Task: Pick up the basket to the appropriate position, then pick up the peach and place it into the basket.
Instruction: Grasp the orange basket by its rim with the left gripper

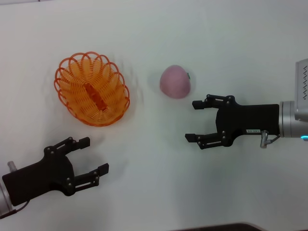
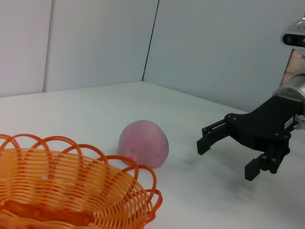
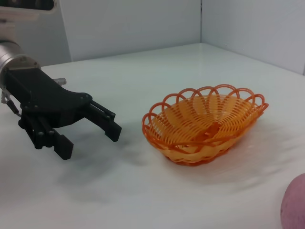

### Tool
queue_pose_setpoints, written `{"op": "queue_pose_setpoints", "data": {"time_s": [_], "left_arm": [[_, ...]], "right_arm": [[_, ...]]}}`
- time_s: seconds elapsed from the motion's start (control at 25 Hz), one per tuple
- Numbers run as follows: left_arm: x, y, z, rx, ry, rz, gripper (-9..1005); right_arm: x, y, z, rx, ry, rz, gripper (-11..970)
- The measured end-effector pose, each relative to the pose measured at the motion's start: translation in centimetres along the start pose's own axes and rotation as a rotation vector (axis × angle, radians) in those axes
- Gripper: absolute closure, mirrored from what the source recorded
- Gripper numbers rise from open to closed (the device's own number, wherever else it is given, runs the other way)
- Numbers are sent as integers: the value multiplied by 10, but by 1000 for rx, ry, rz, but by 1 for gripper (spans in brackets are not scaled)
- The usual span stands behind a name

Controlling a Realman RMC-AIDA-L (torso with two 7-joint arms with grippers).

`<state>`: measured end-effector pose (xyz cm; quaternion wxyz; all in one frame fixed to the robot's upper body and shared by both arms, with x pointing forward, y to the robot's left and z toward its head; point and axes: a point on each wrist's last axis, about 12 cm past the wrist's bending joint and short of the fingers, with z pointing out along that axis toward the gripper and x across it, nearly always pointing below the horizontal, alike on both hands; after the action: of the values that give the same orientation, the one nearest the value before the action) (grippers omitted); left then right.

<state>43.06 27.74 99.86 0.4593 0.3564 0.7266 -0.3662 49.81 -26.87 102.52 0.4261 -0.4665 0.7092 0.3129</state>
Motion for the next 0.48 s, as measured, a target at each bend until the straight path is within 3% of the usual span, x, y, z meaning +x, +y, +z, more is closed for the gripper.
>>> {"op": "queue_pose_setpoints", "data": {"time_s": [0.48], "left_arm": [[-1,0,-1,-2,-14,-11,137]], "right_arm": [[0,0,0,4,-5,-10,30]]}}
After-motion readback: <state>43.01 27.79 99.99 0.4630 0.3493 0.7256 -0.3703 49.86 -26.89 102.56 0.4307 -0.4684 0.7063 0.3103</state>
